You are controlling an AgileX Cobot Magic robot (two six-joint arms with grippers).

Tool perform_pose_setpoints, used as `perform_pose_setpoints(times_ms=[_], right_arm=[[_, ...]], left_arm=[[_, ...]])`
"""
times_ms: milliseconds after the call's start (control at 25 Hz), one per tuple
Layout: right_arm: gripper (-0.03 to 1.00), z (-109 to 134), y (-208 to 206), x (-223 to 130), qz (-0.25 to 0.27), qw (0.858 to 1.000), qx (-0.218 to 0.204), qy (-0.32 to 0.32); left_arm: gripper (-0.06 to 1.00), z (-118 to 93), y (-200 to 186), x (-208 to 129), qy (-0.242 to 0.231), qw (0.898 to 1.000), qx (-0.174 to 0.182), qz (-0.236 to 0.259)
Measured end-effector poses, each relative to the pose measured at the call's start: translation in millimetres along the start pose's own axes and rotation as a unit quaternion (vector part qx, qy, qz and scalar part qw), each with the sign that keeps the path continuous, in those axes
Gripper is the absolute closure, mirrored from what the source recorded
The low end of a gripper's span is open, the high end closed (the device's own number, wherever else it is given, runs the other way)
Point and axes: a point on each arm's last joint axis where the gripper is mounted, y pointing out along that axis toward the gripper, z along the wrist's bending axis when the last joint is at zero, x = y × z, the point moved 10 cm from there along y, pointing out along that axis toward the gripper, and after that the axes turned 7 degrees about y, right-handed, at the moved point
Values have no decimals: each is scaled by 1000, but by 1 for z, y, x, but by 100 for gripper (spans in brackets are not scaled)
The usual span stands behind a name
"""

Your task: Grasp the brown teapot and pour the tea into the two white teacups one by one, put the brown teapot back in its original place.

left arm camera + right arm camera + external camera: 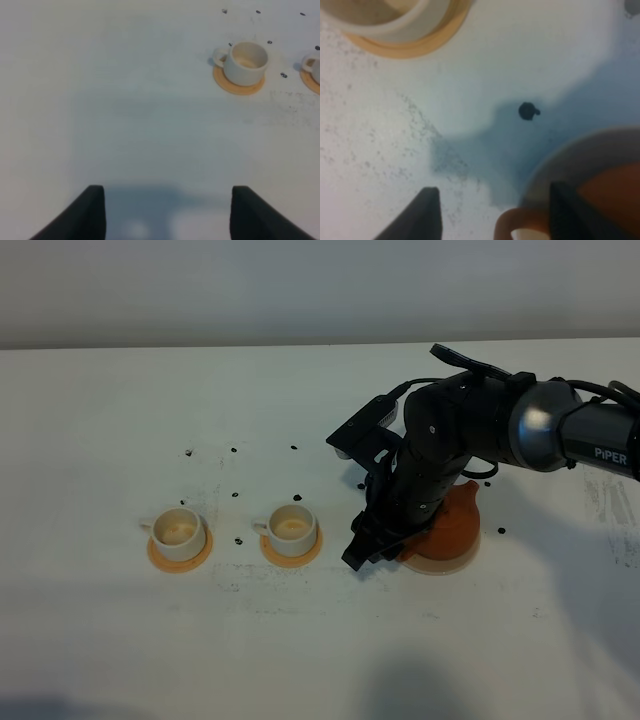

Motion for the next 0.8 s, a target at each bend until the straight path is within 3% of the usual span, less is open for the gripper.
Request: perform_pose_setpoints(times_ms=[800], right_arm=[[47,7,-4,-7,17,1000,6,-8]], left_arm=[[41,0,0,0,0,1000,0,0]])
